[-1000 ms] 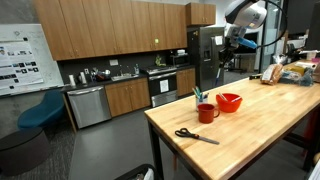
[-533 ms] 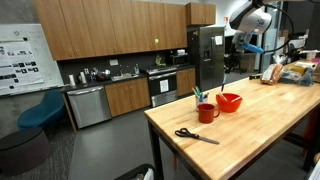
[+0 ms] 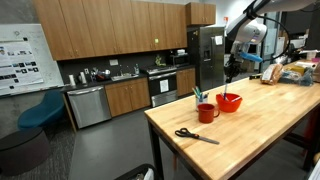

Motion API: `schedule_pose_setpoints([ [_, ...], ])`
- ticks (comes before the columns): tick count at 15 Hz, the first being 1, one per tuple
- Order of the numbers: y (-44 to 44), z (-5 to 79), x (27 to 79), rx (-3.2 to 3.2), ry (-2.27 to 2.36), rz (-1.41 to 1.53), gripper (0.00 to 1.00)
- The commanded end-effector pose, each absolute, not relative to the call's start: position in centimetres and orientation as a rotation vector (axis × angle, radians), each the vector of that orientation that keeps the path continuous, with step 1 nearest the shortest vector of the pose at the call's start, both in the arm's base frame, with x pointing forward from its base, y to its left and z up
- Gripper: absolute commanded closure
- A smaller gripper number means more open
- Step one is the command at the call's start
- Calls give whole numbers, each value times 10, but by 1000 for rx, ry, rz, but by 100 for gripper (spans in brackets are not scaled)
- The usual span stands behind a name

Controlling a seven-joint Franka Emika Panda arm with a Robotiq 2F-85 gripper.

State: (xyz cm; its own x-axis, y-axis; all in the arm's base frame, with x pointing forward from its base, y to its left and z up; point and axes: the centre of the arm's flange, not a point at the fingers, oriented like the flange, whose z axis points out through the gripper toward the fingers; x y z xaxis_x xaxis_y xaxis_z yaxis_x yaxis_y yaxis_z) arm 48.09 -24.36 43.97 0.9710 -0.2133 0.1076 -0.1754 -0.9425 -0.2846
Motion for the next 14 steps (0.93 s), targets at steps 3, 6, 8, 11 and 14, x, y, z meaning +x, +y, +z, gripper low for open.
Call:
schedule_pose_setpoints([
  [3,-248,417,493,-2843,342,-113,78],
  [6,-242,415,498,-2846,327,-113,53],
  [8,-236,418,503,-2846,304,-136,40],
  [11,-221,425,513,-2854,253,-186,19],
  [14,-202,427,527,-2872,184,-216,2],
])
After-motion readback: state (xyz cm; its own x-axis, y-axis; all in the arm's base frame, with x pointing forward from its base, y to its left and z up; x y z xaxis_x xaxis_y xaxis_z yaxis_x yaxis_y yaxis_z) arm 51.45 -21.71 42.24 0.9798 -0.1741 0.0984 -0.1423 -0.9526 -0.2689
